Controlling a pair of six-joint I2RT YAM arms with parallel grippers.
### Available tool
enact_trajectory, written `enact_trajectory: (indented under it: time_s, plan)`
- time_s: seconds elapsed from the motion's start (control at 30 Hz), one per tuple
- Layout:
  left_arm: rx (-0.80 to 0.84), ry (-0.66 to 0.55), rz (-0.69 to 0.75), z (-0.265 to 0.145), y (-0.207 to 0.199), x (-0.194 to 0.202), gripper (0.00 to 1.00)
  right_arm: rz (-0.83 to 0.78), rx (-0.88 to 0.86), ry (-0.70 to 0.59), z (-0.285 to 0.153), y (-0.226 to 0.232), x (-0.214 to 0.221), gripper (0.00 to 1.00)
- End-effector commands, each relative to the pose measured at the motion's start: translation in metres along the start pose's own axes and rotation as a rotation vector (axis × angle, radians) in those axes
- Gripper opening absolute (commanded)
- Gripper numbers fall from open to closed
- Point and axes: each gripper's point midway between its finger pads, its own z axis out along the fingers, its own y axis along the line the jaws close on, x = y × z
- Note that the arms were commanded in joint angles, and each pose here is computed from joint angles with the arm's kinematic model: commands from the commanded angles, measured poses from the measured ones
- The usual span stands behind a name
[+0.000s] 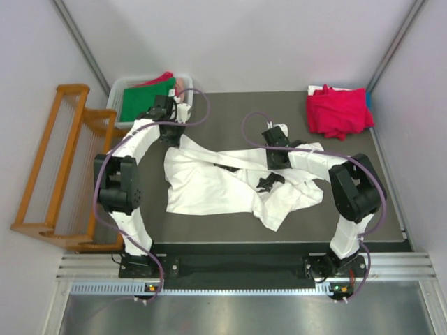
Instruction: Fold and stack the t-shirts
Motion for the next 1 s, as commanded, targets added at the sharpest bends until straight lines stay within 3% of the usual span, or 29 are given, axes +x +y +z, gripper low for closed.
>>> enact_trajectory:
  time_s: [0.0, 0.23, 0.37, 0.47, 0.6, 0.63, 0.77, 0.97]
  plan:
    - [0.001, -0.057, 0.025, -0.05, -0.006, -0.009, 0.0, 0.022, -0.01, -0.055, -0.013, -0.001, -0.019, 0.4]
    - [0.088, -0.121, 0.095, -0.118, -0.032, -0.012, 0.0, 0.025, 0.01, -0.071, -0.02, -0.006, -0.026, 0.39]
    - [0.177, -0.118, 0.125, -0.152, -0.056, 0.008, 0.02, 0.024, 0.017, -0.079, -0.024, -0.008, -0.031, 0.4]
    - [0.23, -0.057, 0.178, -0.157, -0.067, 0.035, 0.17, 0.028, 0.016, -0.088, -0.026, -0.008, -0.036, 0.39]
    - [0.272, 0.092, 0.208, -0.155, -0.073, 0.082, 0.46, 0.031, 0.02, -0.102, -0.03, -0.01, -0.041, 0.39]
    - [0.268, 0.094, 0.216, -0.155, -0.072, 0.085, 0.57, 0.033, 0.022, -0.105, -0.032, -0.011, -0.042, 0.4]
    - [0.256, 0.047, 0.245, -0.162, -0.072, 0.079, 0.63, 0.038, 0.027, -0.105, -0.032, -0.013, -0.041, 0.4]
    - [0.261, 0.026, 0.261, -0.167, -0.073, 0.07, 0.63, 0.046, 0.021, -0.105, -0.032, -0.013, -0.04, 0.4]
